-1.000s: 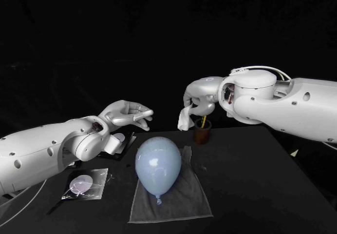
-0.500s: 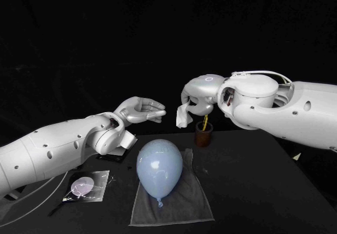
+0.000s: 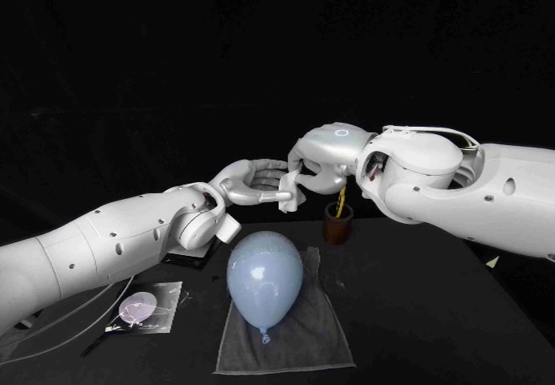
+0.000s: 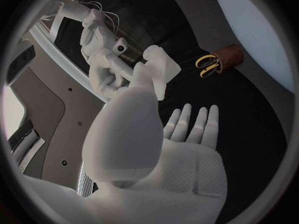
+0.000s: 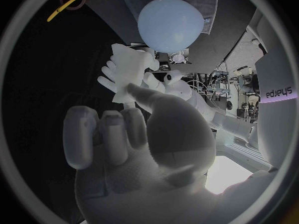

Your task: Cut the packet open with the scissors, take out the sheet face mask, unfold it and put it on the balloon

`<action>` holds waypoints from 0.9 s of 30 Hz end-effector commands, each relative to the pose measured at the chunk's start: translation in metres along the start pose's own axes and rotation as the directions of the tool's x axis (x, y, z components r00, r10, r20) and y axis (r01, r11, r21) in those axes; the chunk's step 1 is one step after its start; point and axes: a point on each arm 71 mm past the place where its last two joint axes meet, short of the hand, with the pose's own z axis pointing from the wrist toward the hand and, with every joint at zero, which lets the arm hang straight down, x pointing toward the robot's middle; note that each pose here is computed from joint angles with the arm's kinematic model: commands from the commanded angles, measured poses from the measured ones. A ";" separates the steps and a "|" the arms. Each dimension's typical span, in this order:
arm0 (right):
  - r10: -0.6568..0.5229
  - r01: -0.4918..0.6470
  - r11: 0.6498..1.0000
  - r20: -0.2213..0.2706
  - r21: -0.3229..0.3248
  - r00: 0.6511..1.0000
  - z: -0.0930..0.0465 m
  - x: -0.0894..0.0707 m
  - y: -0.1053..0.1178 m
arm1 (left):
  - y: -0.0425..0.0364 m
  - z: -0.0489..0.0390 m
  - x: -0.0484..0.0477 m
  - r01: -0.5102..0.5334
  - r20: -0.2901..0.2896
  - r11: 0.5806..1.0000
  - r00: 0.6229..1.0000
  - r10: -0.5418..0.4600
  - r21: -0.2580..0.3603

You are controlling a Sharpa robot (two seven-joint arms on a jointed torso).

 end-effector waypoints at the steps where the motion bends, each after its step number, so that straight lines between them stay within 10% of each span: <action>1: -0.007 0.008 1.000 0.043 -0.023 0.999 0.001 -0.002 0.003 | -0.0037 0.0013 0.0071 0.006 -0.084 1.000 0.996 -0.003 0.029; 10: -0.005 0.006 1.000 0.035 -0.021 0.999 0.002 0.001 0.002 | -0.0068 0.0004 0.0153 0.127 -0.171 0.991 0.978 -0.119 0.032; 27: -0.023 0.023 0.999 0.010 0.032 1.000 0.000 0.007 -0.011 | 0.0020 -0.0103 -0.0075 0.207 -0.097 0.978 0.974 -0.206 0.002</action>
